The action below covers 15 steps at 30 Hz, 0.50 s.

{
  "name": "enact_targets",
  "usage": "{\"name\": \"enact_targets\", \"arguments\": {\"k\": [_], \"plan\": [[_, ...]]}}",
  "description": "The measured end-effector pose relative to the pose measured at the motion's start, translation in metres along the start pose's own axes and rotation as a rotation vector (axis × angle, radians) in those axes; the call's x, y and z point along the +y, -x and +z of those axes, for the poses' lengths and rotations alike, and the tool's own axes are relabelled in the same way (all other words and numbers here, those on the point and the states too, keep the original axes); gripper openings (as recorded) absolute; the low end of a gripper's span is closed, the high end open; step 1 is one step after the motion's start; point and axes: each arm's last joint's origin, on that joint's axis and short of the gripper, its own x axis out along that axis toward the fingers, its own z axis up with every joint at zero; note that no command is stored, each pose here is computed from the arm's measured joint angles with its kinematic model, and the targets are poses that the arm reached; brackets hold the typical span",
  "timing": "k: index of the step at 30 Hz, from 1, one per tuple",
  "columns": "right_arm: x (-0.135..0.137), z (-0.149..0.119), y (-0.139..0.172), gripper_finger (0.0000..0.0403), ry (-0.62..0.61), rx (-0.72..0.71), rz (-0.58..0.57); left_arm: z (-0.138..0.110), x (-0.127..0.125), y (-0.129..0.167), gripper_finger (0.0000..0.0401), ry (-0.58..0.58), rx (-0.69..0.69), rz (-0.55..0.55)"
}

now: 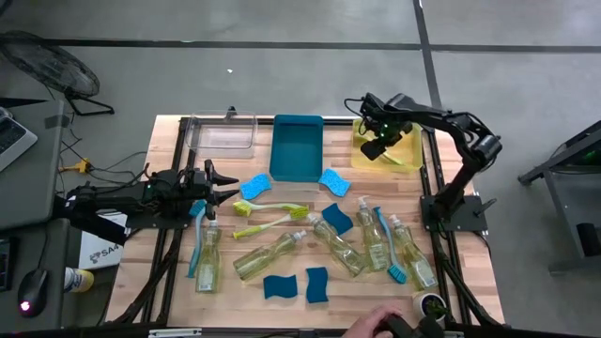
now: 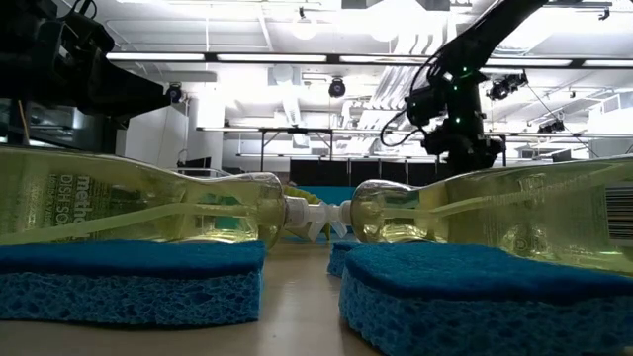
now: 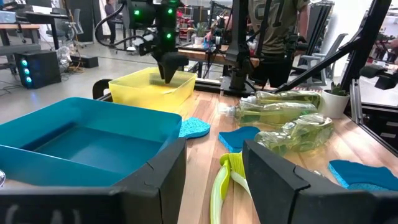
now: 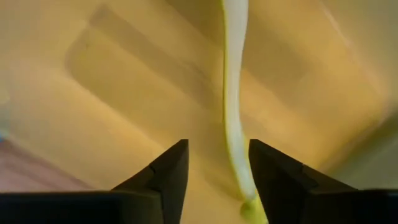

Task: Pick & Place Kitchen Sink Supplies
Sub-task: Put the yellow soap dispenser into the blue bin

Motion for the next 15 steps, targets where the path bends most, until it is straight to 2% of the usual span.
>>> {"name": "enact_targets", "arguments": {"k": [9, 15], "plan": [[0.009, -0.031, 0.038, 0.0213, -0.12, -0.03, 0.011, 0.0, 0.0, 0.0, 0.0154, 0.0, 0.0, 0.0], [0.024, -0.059, 0.064, 0.0235, -0.151, -0.074, 0.022, 0.0, 0.0, 0.0, 0.0154, 0.0, 0.0, 0.0]]}}
